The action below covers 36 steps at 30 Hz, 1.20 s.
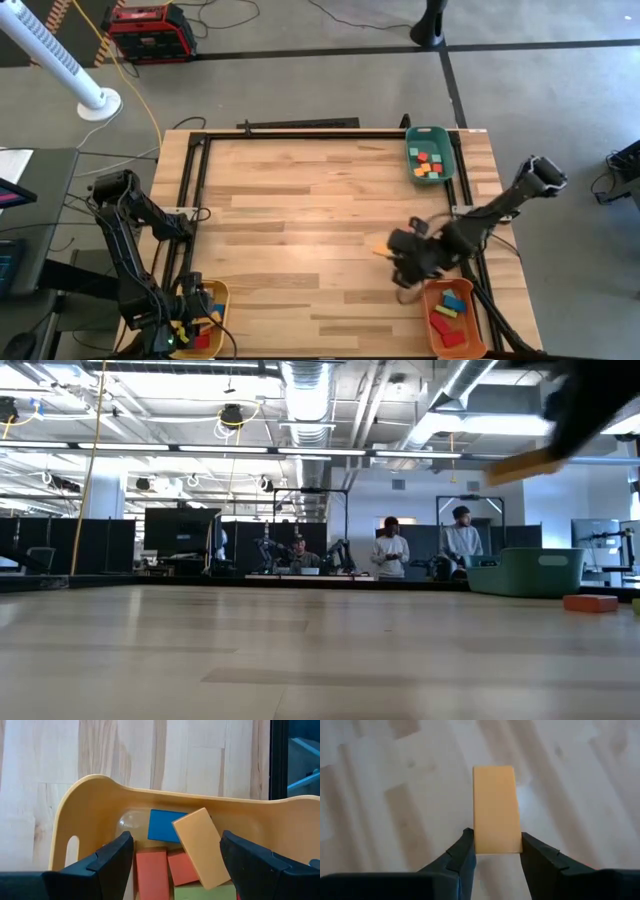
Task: Sort blocks by size
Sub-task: Put the yellow thin rectangle block into the orange bin
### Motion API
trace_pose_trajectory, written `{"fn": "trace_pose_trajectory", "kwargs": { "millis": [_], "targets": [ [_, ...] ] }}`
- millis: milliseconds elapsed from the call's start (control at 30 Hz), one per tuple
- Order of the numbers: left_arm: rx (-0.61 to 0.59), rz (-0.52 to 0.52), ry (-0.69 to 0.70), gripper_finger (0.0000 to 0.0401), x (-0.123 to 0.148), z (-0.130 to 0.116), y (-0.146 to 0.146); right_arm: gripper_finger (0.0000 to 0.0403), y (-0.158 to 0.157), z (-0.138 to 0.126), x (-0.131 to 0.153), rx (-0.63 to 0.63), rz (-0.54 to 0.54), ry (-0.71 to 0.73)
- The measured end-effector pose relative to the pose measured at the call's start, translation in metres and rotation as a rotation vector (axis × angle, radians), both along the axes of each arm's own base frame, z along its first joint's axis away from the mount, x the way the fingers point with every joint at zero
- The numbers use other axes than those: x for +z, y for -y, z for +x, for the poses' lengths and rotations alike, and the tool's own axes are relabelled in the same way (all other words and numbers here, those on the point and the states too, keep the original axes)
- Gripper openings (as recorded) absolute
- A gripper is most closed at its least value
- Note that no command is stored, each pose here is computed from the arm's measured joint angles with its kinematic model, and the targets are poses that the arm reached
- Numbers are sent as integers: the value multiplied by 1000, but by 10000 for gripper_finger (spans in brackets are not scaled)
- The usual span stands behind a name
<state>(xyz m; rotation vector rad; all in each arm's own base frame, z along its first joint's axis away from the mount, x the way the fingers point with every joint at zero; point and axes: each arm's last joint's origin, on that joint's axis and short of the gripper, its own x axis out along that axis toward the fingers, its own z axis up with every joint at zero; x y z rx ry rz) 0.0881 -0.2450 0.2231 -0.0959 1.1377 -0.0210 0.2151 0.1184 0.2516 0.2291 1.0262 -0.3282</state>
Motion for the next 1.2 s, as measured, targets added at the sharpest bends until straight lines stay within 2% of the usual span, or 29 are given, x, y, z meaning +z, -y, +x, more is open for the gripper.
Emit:
{"fn": "trace_pose_trajectory", "kwargs": {
  "millis": [200, 467, 733, 867, 1200],
  "targets": [
    [0, 0, 0, 285, 0, 0, 0, 161, -34, -36, 6, 5, 111, 0],
    [0, 0, 0, 285, 0, 0, 0, 161, -76, -85, 3, 11, 281, -93],
    [0, 0, 0, 285, 0, 0, 0, 161, -102, -146, 3, -93, 415, -150],
    [0, 0, 0, 285, 0, 0, 0, 161, -109, -171, -3, -156, 427, -193],
    [0, 0, 1, 285, 0, 0, 0, 167, -118, -167, -19, -205, 370, -240]
  ]
}}
